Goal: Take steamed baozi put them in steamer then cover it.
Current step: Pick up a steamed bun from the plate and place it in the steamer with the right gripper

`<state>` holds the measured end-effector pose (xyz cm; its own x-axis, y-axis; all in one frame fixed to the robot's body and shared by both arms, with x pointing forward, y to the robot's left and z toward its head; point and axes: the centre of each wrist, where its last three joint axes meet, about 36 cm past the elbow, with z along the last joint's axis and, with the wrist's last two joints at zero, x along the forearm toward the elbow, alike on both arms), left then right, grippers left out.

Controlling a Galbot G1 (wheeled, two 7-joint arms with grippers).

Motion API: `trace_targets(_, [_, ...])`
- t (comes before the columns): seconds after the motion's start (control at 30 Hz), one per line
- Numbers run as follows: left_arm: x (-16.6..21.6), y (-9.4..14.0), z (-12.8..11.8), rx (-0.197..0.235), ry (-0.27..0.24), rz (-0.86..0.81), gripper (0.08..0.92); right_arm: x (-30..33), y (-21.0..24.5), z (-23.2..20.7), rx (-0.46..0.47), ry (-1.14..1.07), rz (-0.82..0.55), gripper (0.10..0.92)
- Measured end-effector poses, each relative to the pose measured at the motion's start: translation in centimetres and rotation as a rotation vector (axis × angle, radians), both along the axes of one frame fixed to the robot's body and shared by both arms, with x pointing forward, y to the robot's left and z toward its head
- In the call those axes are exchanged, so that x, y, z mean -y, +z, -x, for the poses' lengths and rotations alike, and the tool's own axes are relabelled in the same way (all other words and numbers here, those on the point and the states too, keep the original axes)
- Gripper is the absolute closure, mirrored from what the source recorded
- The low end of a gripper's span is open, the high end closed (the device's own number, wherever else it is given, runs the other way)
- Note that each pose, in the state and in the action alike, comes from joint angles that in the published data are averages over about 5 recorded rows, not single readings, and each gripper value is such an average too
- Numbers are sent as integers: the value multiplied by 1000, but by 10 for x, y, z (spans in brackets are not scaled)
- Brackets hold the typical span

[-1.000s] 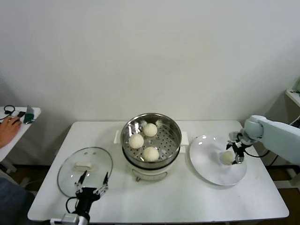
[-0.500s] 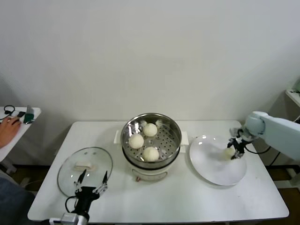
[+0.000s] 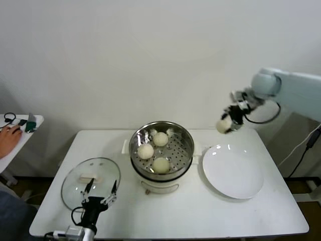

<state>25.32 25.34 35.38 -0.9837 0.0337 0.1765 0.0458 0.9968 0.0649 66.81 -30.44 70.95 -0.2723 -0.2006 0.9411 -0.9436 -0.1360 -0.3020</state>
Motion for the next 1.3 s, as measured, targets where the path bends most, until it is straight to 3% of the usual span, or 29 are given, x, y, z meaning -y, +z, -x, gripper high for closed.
trace_targets(0.23, [-1, 3, 1, 4, 1, 5, 177, -82, 25, 10, 12, 73, -42, 394])
trace_targets(0.53, [-6, 2, 4, -4, 6, 0, 177, -155, -21, 15, -36, 139, -23, 394])
trace_targets(1.1, [-6, 2, 4, -5, 6, -1, 177, -182, -109, 16, -80, 158, 40, 391])
trace_targets(1.3, [-6, 5, 5, -1, 6, 0, 177, -184, -116, 17, -75, 166, 49, 298])
